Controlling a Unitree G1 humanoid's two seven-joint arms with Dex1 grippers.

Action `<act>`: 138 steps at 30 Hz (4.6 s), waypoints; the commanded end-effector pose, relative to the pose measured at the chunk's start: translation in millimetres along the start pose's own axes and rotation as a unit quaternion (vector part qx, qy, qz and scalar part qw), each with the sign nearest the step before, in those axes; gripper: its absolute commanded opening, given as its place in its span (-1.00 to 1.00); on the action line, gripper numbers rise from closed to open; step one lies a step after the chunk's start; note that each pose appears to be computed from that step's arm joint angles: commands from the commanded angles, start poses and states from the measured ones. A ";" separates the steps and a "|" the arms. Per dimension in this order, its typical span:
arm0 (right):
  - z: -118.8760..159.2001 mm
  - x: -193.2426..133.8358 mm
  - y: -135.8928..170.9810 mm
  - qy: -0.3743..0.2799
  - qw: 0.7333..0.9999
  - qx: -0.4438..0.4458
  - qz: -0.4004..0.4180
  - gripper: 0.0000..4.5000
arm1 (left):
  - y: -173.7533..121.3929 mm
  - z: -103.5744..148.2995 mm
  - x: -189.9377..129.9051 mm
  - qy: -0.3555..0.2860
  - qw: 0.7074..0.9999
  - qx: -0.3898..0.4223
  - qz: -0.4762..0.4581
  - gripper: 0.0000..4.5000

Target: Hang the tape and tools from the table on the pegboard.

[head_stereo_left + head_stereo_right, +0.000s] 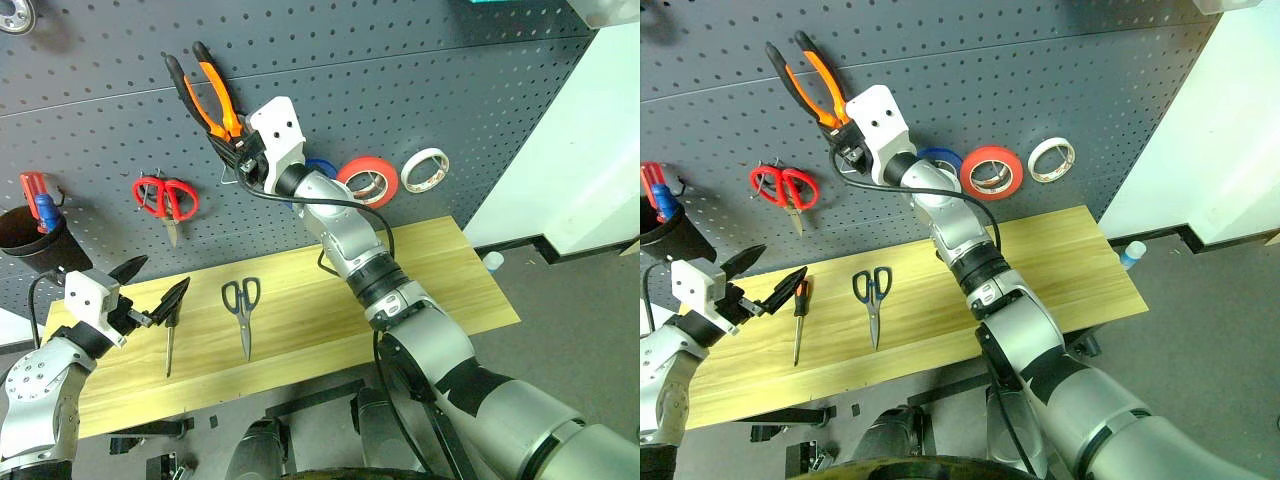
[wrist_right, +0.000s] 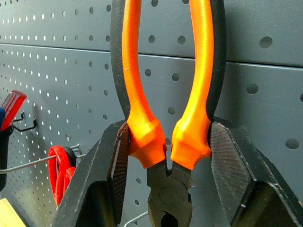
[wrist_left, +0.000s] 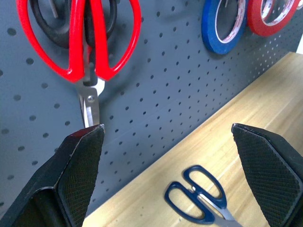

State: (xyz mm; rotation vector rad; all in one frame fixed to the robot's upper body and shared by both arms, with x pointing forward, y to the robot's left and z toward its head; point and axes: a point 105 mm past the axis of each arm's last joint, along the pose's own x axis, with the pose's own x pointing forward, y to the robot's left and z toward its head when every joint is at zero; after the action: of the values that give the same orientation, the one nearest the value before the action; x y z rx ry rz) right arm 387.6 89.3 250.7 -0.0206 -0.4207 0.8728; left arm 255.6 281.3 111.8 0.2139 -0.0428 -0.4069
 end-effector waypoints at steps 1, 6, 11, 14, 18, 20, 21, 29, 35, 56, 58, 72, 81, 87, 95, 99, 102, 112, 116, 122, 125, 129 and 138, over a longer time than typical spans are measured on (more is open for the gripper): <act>15.5 8.1 31.6 -0.057 0.997 0.055 0.018 -0.07 | 3.2 14.2 -5.3 -0.017 1.000 0.011 0.008 1.00; 9.8 7.4 30.4 -0.058 0.995 0.079 0.019 -0.07 | 0.5 14.2 -6.9 -0.013 1.000 0.008 0.009 1.00; 3.7 6.0 30.1 -0.067 0.993 0.096 0.016 -0.07 | 0.4 13.5 -7.2 -0.010 1.000 0.007 0.012 1.00; -4.4 4.9 27.5 -0.062 0.994 0.092 0.000 -0.07 | 0.0 13.2 -6.6 -0.009 1.000 0.006 0.012 1.00; -10.4 3.3 24.1 -0.062 0.994 0.089 -0.019 -0.07 | -0.1 12.7 -5.8 -0.008 1.000 0.005 0.013 1.00; -10.7 2.9 24.9 -0.067 0.994 0.087 -0.021 -0.07 | 0.3 12.3 -5.2 -0.007 1.000 0.005 0.014 1.00; -10.5 2.8 25.6 -0.069 0.994 0.086 -0.020 -0.07 | 0.4 12.1 -5.0 -0.007 1.000 0.005 0.014 1.00; 6.7 4.3 36.9 -0.117 0.989 0.085 0.002 -0.07 | 6.8 -6.3 -16.4 0.026 0.999 0.009 0.029 1.00; 8.2 5.5 47.5 -0.122 0.989 0.077 0.024 -0.07 | 8.4 -15.4 -21.2 0.036 0.999 0.006 0.037 1.00; 10.2 21.7 59.5 -0.093 0.994 0.040 0.039 -0.07 | 10.0 -26.6 -30.2 0.054 0.998 0.008 0.038 1.00; 12.9 22.4 59.0 -0.097 0.994 0.040 0.042 -0.07 | 10.0 -27.0 -31.1 0.055 0.998 0.007 0.038 1.00; 28.3 23.6 74.1 -0.130 0.987 0.041 0.081 -0.07 | 9.3 -29.8 -29.8 0.054 0.998 0.003 0.038 1.00; 20.4 19.2 80.8 -0.123 0.985 0.058 0.106 -0.07 | 7.5 -32.4 -30.0 0.058 0.998 0.001 0.034 1.00; 17.2 15.5 87.7 -0.124 0.982 0.068 0.124 -0.07 | 5.1 -34.8 -29.2 0.060 0.998 -0.002 0.031 1.00; 25.6 12.8 92.2 -0.145 0.977 0.071 0.138 -0.07 | 6.4 -35.6 -28.3 0.062 0.998 -0.003 0.029 1.00; 30.3 16.1 89.1 -0.148 0.978 0.066 0.133 -0.07 | 6.9 -35.4 -27.2 0.061 0.998 -0.002 0.029 1.00; 32.9 20.4 86.3 -0.143 0.979 0.062 0.127 -0.07 | 6.8 -35.1 -26.4 0.059 0.998 -0.002 0.029 1.00; 19.5 26.8 79.3 -0.103 0.989 0.051 0.098 -0.07 | 7.1 -33.9 -28.1 0.059 0.998 -0.001 0.030 1.00; 18.7 28.2 74.7 -0.097 0.990 0.048 0.092 -0.07 | 6.5 -33.1 -28.0 0.058 0.998 0.000 0.028 1.00; 13.9 29.2 72.7 -0.083 0.992 0.043 0.086 -0.07 | 5.2 -32.3 -28.0 0.058 0.998 0.000 0.025 1.00; 10.9 28.8 70.7 -0.077 0.993 0.040 0.079 -0.07 | 3.9 -30.7 -28.3 0.056 0.998 0.001 0.023 1.00; 9.4 27.6 65.6 -0.077 0.994 0.042 0.071 -0.07 | 0.6 -25.4 -28.4 0.049 0.999 0.002 0.017 1.00; 2.9 22.5 65.1 -0.077 0.994 0.043 0.066 -0.07 | -9.7 -19.6 -36.4 0.051 0.999 -0.006 0.007 1.00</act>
State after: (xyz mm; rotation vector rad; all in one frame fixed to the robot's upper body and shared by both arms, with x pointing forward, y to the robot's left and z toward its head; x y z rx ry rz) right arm 389.9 102.3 236.0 -0.0083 -0.4691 0.9194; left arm 220.7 289.9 77.9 0.2109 0.1006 -0.3901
